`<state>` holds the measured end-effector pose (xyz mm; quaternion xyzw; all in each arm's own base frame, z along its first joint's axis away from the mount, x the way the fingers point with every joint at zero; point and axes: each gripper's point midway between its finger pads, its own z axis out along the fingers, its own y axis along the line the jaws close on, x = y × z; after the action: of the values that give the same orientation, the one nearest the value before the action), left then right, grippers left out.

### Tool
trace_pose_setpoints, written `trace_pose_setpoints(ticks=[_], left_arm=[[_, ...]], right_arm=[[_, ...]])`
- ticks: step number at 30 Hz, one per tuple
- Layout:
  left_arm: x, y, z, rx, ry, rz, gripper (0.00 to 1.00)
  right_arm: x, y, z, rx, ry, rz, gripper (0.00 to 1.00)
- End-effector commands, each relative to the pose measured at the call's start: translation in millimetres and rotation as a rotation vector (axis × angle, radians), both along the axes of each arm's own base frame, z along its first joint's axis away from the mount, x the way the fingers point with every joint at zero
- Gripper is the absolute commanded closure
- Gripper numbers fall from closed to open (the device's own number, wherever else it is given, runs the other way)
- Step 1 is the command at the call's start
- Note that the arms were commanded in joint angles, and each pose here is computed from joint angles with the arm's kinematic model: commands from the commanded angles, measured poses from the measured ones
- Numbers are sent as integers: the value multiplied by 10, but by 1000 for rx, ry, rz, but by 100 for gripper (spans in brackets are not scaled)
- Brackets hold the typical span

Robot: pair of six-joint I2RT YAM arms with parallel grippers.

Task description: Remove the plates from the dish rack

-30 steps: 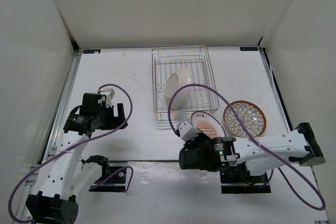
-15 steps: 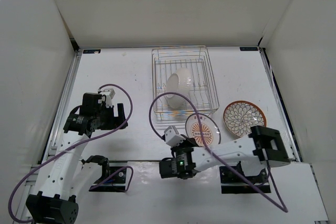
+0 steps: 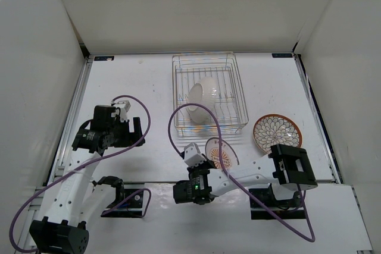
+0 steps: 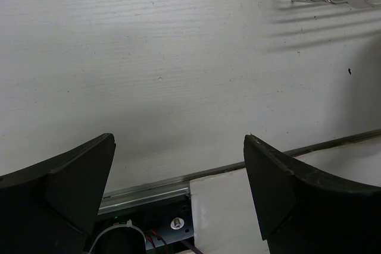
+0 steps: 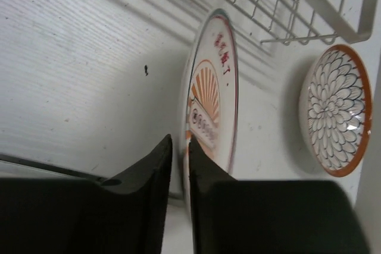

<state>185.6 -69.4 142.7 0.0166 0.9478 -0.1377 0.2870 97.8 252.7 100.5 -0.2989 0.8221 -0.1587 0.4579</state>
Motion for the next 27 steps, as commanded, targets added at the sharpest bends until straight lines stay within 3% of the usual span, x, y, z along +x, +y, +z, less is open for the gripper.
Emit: trace_pose_setpoints(ticks=[1, 7, 11, 18, 22, 23, 24, 26, 27], left_arm=[[60, -32, 139, -17, -49, -10, 0], [50, -32, 114, -14, -31, -12, 0], [47, -35, 109, -16, -29, -12, 0], [38, -39, 106, -16, -26, -15, 0], [43, -45, 96, -19, -19, -15, 0], [45, -50, 95, -20, -19, -19, 0], [52, -57, 93, -24, -15, -19, 0], [48, -52, 96, -21, -5, -16, 0], [58, -45, 106, -15, 0, -14, 0]], right_arm=[[-34, 142, -48, 43, 19, 12, 75], [-22, 225, -100, 13, 12, 11, 51], [-18, 229, -74, 30, 16, 20, 45], [2, 124, 73, 84, 31, 39, 45], [48, -30, 506, 216, 23, 60, 55], [55, -93, 762, 345, 34, 65, 55], [43, -128, 686, 307, 48, 137, 53], [60, -134, 1025, 520, 59, 183, 46], [81, -209, 969, 492, 47, 218, 40]])
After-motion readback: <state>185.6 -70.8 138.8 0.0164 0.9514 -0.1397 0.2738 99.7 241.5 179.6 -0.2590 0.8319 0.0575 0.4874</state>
